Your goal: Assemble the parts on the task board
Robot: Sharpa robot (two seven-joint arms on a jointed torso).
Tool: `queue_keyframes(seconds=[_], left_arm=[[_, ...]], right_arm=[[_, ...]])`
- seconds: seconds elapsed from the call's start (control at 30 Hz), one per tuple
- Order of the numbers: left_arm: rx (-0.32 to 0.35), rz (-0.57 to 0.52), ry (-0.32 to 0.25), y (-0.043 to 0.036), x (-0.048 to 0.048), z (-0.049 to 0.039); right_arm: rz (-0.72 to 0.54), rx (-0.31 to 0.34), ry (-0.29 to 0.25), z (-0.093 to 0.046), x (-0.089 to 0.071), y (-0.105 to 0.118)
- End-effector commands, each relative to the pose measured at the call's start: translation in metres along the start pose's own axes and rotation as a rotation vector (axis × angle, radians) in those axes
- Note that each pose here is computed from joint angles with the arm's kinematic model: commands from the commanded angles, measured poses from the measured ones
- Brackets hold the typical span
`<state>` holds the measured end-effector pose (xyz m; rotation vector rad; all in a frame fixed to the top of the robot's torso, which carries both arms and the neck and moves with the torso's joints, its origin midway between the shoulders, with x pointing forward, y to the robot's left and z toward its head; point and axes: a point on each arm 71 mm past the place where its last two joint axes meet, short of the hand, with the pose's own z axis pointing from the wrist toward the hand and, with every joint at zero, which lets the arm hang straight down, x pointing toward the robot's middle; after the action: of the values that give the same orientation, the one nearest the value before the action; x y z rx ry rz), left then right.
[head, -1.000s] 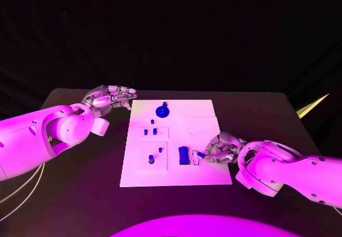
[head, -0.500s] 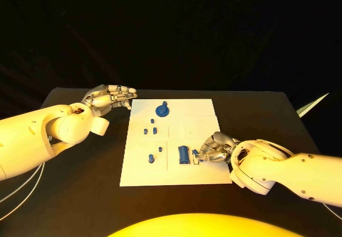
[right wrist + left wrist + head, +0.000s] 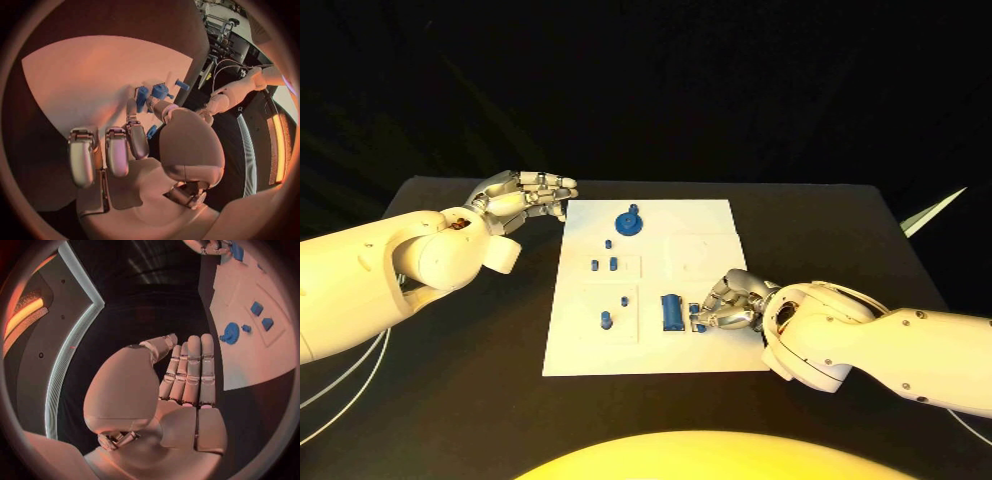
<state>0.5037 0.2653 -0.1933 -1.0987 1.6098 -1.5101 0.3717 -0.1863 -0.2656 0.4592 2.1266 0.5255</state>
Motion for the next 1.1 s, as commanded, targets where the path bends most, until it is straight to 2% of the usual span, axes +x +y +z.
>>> queue_keyframes(seconds=[0.03,0.5,1.1], left_arm=[[0.001,-0.002,0.006,-0.0005,0.0014,0.0002],[-0.001,0.001,0.006,-0.0003,0.0008,0.0001],[-0.005,0.004,0.005,0.0001,-0.0004,0.0001]], right_arm=[[-0.005,0.0,0.001,0.0003,0.0008,-0.0004],[0.0,-0.03,-0.019,0.0007,0.0005,0.0034],[-0.02,-0.043,-0.008,-0.0012,-0.0027,-0.0024]])
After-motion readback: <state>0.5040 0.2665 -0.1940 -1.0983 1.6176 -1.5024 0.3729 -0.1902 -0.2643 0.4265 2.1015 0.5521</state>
